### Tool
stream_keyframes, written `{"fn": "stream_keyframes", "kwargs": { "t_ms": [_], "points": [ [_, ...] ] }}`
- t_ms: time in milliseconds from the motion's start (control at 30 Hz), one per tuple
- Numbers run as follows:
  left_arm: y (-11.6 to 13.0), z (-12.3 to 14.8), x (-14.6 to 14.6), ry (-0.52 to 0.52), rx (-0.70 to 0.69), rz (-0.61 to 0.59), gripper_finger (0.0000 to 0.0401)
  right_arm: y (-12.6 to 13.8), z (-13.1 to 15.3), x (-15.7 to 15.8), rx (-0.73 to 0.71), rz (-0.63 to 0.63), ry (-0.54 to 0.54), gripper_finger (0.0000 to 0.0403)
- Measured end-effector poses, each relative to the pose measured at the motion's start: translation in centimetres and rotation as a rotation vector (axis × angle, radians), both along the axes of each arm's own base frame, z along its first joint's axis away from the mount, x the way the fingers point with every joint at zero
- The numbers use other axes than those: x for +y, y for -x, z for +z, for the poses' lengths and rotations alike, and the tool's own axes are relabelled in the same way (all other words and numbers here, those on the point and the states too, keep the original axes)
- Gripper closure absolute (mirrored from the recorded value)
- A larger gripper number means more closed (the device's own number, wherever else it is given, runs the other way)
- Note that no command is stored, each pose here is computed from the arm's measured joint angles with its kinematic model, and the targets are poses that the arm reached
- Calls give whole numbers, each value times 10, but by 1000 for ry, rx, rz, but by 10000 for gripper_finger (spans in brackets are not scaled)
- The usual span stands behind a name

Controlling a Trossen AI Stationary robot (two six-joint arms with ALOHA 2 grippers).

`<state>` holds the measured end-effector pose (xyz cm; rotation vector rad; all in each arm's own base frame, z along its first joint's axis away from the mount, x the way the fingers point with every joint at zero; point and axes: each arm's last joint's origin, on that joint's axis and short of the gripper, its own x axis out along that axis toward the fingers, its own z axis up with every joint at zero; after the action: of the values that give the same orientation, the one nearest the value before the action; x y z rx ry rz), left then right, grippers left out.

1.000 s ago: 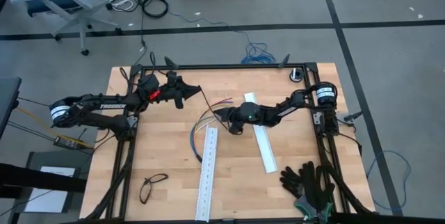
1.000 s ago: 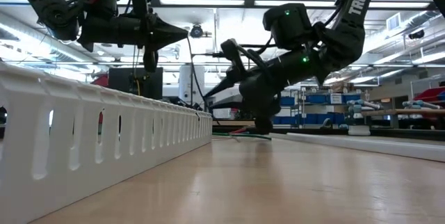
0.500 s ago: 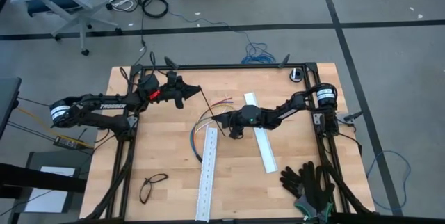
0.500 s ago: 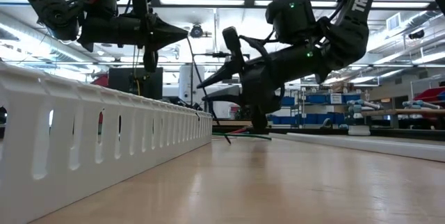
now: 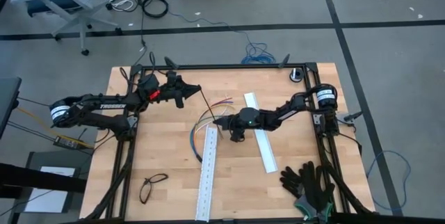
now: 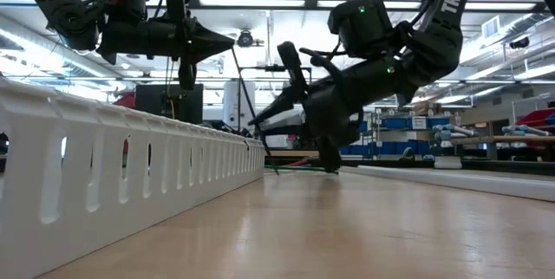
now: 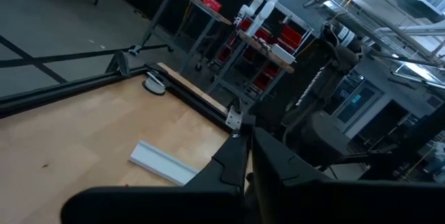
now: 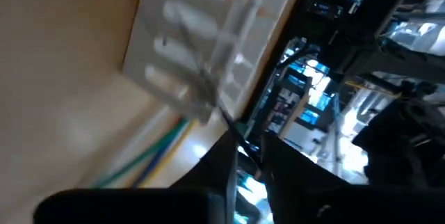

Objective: Ziptie cables
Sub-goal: Wrap the black zip tie around the object

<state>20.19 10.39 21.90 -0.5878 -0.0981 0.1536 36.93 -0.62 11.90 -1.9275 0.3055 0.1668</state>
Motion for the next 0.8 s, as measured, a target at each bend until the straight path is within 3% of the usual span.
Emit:
{"fn": "stream_keyframes", "kwargs": {
  "t_ms": [133,367,567,800],
  "points": [
    [0,0,0,-26,6,2,401,-1,4,3,-63,-31,-161,394],
    [-2,0,-4,-156,26,-9,401,-7,25,-4,-237,-88,-635,402],
    [-8,0,-17,-317,46,-51,401,-15,44,-12,-266,-50,-1210,403],
    [-16,0,-36,-499,61,-94,401,-32,65,-24,-80,-19,-1795,403]
  ]
}}
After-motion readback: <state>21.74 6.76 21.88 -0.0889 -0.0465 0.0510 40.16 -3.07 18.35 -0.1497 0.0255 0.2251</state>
